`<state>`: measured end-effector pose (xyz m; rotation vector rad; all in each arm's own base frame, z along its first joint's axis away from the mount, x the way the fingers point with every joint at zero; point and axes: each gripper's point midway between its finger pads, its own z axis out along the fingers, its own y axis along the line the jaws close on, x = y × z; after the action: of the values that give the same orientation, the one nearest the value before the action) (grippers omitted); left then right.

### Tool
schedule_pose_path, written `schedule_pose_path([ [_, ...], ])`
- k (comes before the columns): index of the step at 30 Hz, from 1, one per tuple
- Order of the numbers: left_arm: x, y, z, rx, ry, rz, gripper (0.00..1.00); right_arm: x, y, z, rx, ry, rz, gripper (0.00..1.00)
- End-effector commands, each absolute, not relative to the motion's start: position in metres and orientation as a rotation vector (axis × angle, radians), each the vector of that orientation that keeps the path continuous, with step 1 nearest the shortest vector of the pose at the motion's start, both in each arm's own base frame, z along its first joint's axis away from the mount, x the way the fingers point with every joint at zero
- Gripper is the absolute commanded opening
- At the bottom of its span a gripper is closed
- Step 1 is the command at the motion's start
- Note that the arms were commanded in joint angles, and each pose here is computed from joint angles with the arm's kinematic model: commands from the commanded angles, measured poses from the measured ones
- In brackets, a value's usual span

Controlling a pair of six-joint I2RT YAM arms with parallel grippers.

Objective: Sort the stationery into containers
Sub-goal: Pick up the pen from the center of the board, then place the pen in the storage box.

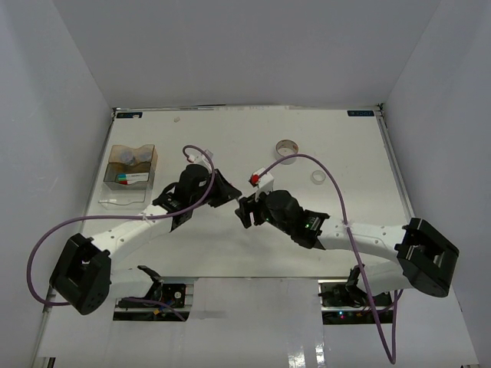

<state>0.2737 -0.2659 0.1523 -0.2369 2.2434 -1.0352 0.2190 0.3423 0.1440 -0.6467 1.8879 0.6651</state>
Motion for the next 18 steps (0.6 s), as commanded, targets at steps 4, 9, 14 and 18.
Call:
schedule_pose_path([
  [4,0.303,-0.226,0.174,-0.351,2.162,-0.895,0.08,0.225,0.327,0.159,-0.584,1.822,0.616,0.93],
  [9,0.341,-0.138,0.186,-0.592,2.061,-0.780,0.08,0.234,0.300,0.148,-0.541,1.832,0.491,0.92],
  [14,0.365,-0.036,0.195,-0.839,1.934,-0.634,0.09,0.238,0.284,0.139,-0.540,1.834,0.420,0.91],
  [18,0.375,0.019,0.199,-0.967,1.847,-0.583,0.09,0.240,0.274,0.127,-0.550,1.836,0.390,0.91],
])
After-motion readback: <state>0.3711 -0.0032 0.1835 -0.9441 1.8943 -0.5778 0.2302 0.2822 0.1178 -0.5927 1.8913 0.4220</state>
